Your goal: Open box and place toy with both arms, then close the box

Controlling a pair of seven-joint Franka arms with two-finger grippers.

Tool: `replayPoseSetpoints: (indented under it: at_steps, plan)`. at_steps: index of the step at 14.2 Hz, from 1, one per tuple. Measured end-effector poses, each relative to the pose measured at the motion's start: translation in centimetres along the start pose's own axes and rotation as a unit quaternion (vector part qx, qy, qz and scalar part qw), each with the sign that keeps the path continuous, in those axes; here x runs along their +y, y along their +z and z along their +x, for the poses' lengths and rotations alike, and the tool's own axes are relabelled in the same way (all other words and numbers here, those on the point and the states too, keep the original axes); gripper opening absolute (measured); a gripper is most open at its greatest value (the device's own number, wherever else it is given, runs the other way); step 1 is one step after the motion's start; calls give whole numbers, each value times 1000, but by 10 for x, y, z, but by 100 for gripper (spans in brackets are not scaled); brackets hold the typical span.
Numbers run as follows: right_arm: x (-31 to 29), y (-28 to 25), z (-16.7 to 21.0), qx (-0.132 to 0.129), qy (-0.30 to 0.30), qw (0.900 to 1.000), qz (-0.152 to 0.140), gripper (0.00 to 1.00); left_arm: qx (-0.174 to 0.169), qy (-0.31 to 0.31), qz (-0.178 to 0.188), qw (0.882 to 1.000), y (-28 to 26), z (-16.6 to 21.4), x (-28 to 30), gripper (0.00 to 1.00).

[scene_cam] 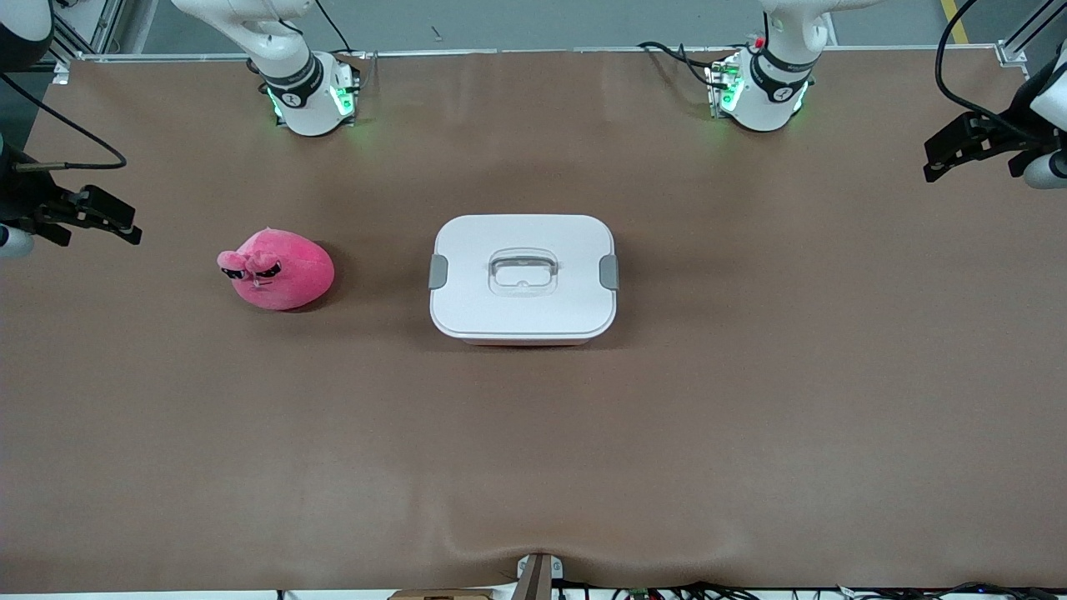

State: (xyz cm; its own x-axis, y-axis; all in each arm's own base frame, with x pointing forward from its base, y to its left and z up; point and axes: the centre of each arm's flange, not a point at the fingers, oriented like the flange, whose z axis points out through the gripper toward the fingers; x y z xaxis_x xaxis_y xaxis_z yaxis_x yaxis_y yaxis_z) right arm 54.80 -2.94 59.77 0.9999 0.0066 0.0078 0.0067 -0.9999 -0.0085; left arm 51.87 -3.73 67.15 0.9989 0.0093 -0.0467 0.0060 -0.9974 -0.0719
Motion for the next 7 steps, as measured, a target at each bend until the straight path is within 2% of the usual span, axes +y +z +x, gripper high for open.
replayPoseSetpoints:
  at_steps: [7]
  plan:
    - [-3, 10, 4, 13, -2, 1000, 0, 100, -3, -4, 0, 1000, 4, 4, 4, 100]
